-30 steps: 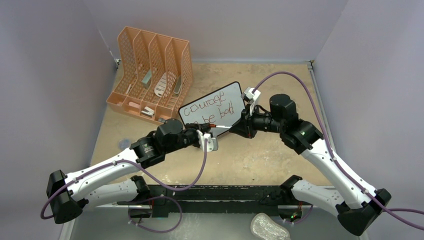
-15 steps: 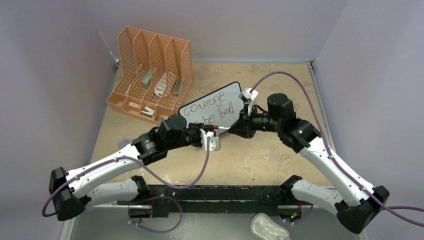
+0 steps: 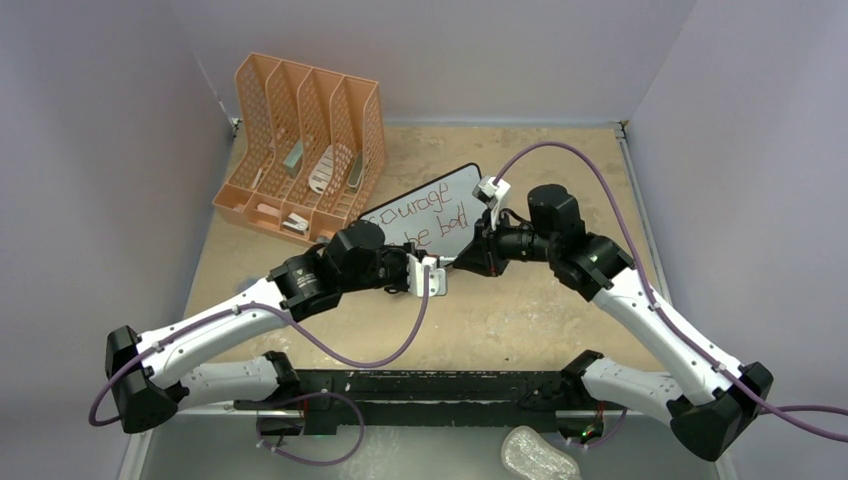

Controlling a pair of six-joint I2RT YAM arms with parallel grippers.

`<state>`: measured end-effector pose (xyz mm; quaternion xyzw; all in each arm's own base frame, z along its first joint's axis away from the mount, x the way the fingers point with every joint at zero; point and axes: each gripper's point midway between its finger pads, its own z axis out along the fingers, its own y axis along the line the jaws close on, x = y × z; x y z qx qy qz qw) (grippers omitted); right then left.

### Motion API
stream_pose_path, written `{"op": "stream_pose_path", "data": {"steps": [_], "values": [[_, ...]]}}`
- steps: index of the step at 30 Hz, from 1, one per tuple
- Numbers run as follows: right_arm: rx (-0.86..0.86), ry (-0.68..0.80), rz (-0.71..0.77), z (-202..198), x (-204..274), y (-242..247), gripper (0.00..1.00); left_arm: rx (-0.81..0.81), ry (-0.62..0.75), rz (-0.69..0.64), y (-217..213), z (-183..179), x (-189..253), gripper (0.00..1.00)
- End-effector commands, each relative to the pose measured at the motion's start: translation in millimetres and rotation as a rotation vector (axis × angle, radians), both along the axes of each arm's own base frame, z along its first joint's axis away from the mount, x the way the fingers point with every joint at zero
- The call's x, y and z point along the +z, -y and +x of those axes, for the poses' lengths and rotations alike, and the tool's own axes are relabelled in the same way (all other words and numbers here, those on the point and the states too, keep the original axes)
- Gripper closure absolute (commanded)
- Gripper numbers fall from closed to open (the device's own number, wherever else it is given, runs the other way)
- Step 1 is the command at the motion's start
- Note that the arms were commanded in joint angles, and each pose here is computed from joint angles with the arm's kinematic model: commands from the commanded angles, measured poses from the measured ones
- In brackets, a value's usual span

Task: Write a sentence on the whiteboard
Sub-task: Close the whiteboard marker at the center of the board.

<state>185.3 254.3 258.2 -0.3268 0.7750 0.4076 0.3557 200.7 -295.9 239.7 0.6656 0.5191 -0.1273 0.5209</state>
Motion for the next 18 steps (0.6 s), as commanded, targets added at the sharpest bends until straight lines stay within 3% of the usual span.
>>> {"op": "stream_pose_path", "data": {"steps": [1, 18], "values": [[0.0, 0.016, 0.017, 7.5, 2.1, -8.3, 1.0, -0.156, 0.032, -0.194, 33.3, -25.2, 67.3, 1.0], [-0.041, -0.099, 0.079, 15.8, -21.9, -27.9, 1.0, -0.246, 0.103, -0.241, 63.9, -44.8, 89.2, 1.0]]}}
